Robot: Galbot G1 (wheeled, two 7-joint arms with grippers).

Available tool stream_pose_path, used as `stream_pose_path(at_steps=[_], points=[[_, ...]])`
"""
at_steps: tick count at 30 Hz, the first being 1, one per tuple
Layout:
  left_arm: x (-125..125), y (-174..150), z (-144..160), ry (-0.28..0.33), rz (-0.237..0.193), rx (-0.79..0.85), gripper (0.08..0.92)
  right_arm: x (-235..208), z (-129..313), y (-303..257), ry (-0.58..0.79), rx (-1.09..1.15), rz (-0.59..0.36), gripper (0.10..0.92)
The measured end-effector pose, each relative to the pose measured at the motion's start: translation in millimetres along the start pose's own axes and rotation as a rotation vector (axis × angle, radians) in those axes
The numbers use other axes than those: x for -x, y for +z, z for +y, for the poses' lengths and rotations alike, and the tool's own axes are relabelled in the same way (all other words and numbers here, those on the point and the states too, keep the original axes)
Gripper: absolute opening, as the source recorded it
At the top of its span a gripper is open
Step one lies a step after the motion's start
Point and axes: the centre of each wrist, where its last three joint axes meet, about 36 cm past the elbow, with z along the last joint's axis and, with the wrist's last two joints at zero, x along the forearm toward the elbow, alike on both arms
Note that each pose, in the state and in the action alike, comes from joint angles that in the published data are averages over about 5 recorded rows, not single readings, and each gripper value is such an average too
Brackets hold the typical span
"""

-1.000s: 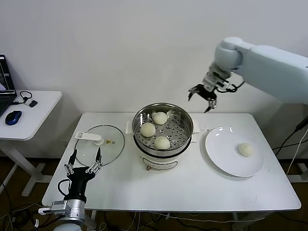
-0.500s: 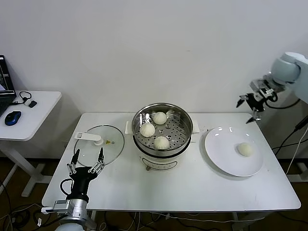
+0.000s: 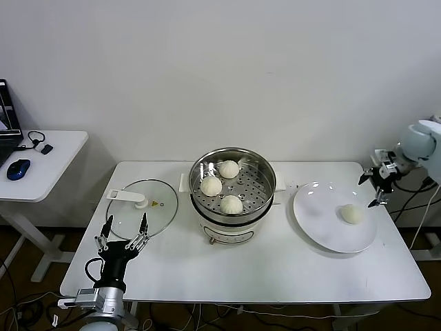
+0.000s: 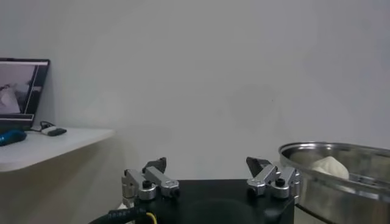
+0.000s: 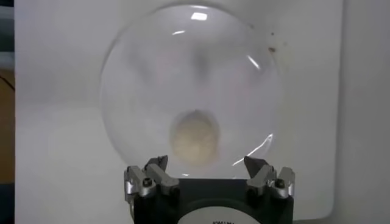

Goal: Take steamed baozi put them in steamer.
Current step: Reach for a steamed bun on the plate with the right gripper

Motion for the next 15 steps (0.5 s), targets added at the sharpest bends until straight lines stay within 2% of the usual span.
stream_pose_path(at_steps=[15], points=[[0.8,4.9,0.3,0.0,0.016,0.005,0.823,63.8,4.7,8.5,-0.021,0.005,0.019,0.823]])
